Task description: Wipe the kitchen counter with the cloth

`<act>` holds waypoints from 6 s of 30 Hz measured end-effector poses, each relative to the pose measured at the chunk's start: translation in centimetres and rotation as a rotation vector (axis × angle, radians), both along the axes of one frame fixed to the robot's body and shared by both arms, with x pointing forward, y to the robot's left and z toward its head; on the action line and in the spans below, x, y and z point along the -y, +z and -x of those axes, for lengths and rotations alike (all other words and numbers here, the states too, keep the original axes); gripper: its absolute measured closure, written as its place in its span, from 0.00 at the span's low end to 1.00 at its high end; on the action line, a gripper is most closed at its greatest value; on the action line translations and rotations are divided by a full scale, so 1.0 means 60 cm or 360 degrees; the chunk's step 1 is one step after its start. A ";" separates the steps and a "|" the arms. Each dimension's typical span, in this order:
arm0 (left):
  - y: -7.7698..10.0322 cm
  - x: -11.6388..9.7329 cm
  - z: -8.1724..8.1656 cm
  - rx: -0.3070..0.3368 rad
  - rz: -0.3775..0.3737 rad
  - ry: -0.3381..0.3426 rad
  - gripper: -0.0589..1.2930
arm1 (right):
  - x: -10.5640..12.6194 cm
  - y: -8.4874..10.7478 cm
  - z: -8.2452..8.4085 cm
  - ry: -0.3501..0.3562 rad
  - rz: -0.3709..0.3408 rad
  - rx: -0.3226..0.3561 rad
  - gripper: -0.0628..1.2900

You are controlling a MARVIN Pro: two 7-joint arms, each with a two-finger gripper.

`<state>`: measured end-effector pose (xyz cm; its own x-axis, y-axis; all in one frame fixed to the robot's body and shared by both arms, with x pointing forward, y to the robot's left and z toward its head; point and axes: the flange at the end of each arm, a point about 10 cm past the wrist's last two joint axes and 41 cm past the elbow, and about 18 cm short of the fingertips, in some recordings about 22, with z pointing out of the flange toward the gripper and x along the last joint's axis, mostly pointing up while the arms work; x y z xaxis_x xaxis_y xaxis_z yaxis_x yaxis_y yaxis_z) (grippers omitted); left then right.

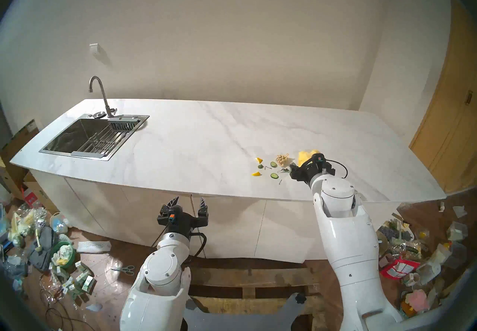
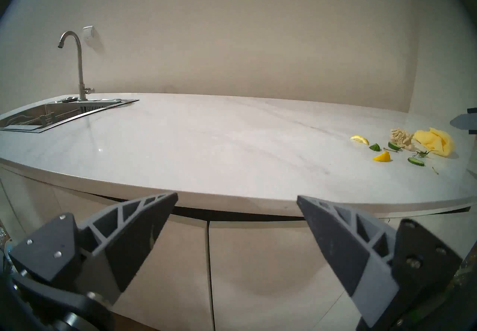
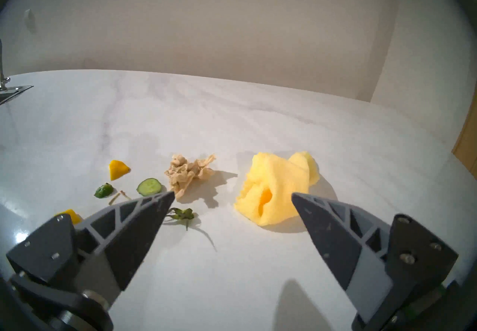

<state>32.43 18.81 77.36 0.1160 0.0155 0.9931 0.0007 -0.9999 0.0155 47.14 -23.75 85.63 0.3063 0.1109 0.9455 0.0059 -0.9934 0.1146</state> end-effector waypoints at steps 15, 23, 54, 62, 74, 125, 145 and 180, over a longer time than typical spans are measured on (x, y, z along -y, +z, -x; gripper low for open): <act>0.000 0.000 0.000 0.0000 0.0000 0.0000 0.03 | 0.042 -0.007 -0.049 -0.0023 0.0061 -0.0068 0.04; 0.000 0.000 0.000 0.0001 0.0000 0.0000 0.03 | 0.051 -0.010 -0.060 -0.0010 0.0079 -0.0103 0.04; 0.000 0.000 0.000 0.0000 0.0000 0.0000 0.03 | 0.072 -0.040 -0.127 0.0028 0.0102 -0.0293 0.04; 0.000 0.000 0.000 0.0000 -0.0001 0.0000 0.03 | 0.081 -0.045 -0.142 0.0023 0.0124 -0.0335 0.13; 0.000 0.000 0.000 0.0000 -0.0001 0.0000 0.03 | 0.072 -0.039 -0.146 0.0187 0.0202 -0.0389 0.97; 0.000 0.000 0.000 0.0000 -0.0001 0.0001 0.03 | -0.056 -0.041 -0.008 0.0645 0.0576 -0.0524 0.97; -0.001 0.000 0.000 -0.0002 -0.0001 0.0001 0.03 | -0.251 -0.037 -0.054 0.0875 0.0606 -0.0517 0.97; -0.001 0.000 0.000 -0.0002 -0.0001 0.0002 0.03 | -0.295 0.082 -0.058 0.0997 0.0634 -0.0169 0.97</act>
